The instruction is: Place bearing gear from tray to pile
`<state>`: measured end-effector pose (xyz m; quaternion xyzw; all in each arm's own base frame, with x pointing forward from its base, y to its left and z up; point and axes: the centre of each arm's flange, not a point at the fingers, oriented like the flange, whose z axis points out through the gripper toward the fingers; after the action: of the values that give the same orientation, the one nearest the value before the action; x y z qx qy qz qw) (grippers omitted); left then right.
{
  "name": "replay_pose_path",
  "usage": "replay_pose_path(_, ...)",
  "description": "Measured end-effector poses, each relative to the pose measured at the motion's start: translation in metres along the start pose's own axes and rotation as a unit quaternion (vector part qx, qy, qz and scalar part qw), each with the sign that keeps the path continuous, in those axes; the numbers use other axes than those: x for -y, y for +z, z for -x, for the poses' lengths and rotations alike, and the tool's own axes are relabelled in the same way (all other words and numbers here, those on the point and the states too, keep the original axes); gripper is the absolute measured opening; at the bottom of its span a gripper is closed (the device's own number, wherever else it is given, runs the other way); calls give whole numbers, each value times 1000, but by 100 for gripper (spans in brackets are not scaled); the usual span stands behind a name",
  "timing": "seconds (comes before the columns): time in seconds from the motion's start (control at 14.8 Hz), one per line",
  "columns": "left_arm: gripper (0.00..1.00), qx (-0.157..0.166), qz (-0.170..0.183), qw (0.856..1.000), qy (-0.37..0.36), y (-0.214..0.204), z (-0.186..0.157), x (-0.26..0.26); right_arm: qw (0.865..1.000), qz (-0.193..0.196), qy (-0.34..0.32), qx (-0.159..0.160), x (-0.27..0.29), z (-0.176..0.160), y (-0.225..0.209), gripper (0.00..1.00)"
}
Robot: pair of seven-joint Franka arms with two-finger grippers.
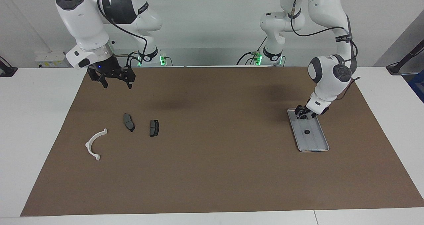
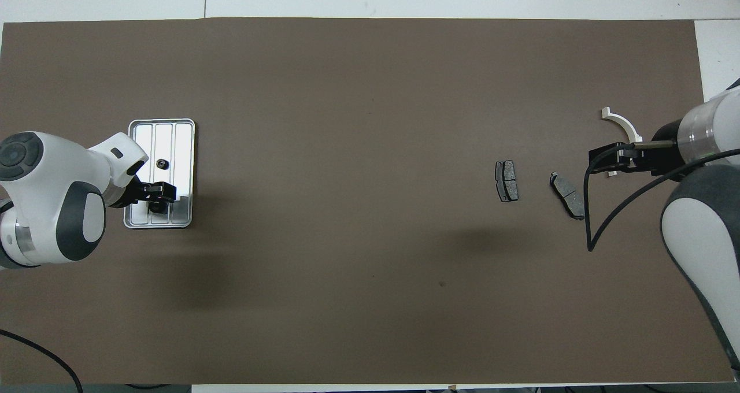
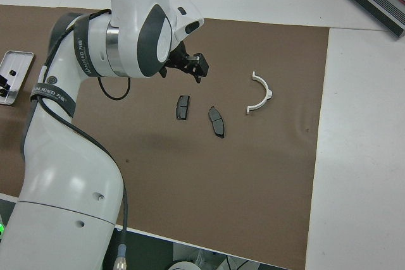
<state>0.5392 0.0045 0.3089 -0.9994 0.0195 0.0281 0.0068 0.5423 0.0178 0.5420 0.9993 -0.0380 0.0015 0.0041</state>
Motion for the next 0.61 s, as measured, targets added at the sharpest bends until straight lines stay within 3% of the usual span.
replay_pose_path(0.34,80,8,0,1000,1,7,6,0,1000,-2,16,-2,-17,-19,47,100)
replay_pose_path(0.61,80,11,1,1000,1,10,8,-1,1000,-3,19,-1,-20,-24,55,100)
